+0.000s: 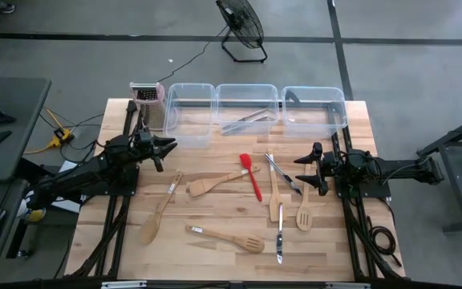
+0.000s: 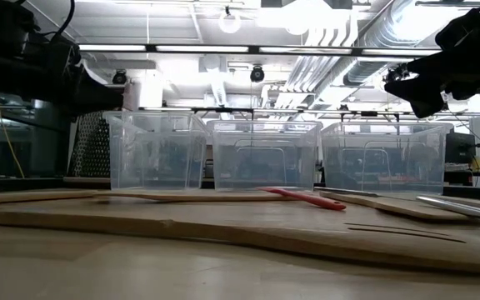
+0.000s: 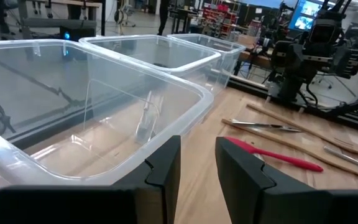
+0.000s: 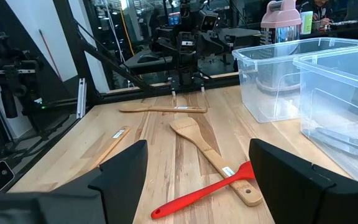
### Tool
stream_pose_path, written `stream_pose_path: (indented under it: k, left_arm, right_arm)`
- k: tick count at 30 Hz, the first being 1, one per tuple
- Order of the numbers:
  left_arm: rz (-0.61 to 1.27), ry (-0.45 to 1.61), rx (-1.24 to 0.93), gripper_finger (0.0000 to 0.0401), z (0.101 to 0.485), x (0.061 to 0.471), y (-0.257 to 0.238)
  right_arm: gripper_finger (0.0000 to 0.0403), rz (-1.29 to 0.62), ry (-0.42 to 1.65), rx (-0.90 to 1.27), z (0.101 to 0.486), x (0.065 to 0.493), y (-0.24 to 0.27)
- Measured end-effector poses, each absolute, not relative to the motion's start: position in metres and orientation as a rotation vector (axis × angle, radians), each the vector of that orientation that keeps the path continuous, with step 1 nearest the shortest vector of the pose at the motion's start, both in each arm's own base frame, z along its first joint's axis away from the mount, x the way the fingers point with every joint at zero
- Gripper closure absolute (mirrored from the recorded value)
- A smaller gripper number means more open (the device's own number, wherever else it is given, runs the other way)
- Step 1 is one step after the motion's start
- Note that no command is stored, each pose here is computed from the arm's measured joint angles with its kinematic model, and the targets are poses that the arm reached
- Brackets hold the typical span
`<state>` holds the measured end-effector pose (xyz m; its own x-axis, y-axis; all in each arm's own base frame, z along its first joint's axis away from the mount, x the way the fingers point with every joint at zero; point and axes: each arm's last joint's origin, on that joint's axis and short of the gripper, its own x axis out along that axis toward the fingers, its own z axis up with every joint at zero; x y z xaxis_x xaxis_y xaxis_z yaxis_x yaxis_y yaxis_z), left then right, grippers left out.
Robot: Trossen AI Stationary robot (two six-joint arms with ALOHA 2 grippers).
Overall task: Pick & Place Kitchen Items
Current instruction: Put the silver table knife into the middle transparent container
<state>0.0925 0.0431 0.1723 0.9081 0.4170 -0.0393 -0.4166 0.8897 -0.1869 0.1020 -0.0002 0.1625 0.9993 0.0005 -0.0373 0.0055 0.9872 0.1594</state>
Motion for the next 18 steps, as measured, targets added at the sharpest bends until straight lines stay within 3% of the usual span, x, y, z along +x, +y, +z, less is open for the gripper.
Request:
stream_pose_path:
  k: [18]
  left_arm:
    - [0.435, -0.003, -0.194, 0.0300, 0.1727, 0.0925, 0.0431]
  right_arm:
    - [0.0128, -0.003, 0.036, 0.218, 0.1625, 0.1020, -0.0002]
